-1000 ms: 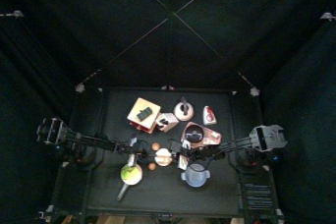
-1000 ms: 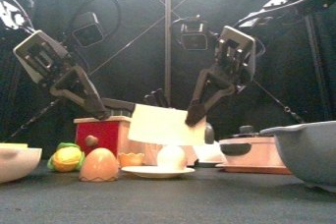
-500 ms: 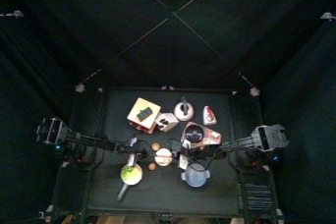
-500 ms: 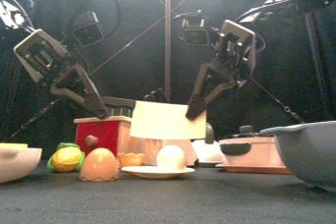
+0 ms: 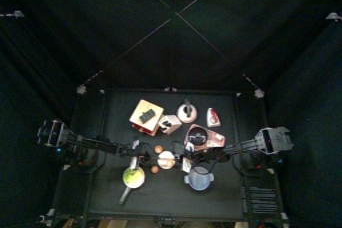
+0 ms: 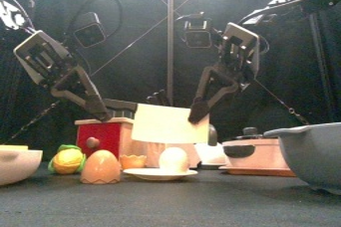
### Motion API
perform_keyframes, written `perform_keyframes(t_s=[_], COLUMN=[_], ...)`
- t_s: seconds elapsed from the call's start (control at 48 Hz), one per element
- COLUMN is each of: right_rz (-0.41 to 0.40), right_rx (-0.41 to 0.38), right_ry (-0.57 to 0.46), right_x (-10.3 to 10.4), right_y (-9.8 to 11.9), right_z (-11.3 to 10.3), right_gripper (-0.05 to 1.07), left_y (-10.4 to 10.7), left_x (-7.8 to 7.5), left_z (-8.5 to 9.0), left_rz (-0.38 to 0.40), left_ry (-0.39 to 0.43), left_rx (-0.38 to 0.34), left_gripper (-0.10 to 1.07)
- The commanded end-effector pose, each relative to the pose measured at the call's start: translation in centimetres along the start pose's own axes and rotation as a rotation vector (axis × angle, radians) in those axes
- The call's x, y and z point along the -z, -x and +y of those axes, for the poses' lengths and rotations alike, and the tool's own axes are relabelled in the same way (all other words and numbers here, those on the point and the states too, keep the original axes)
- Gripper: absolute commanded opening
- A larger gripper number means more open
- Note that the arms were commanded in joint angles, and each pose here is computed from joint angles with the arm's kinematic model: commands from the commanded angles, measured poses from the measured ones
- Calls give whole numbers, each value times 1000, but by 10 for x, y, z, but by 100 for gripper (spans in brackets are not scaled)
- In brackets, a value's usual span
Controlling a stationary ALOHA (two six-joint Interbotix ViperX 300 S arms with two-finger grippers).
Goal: Cut egg
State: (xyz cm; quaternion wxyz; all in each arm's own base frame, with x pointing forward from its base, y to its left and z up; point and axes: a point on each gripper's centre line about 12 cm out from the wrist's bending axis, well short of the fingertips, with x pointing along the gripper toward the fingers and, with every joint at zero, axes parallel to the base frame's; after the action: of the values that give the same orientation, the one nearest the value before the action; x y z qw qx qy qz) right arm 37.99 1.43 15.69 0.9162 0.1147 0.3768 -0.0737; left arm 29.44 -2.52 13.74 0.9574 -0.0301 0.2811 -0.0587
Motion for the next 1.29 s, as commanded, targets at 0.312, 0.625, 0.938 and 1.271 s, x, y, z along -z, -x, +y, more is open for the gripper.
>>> perform_keyframes(t_s=[0.312,0.625,0.938,1.271], right_rz=[-15,-7,5,12], right_rx=[8,11,14,11], right_ry=[-22,-21,-25,-41], right_x=[-7,-4,-2,0], right_y=[1,-1,-5,-8], right_z=[-5,-6,-6,-5], right_gripper=[37,37,37,37], left_y=[-1,-2,-7,-8], left_x=[-7,-5,0,2], left_z=[-4,-4,-4,-4], left_rz=[-20,-16,8,15], left_ry=[-5,-4,-3,-3], left_rx=[12,12,13,14], left_gripper=[46,46,46,46])
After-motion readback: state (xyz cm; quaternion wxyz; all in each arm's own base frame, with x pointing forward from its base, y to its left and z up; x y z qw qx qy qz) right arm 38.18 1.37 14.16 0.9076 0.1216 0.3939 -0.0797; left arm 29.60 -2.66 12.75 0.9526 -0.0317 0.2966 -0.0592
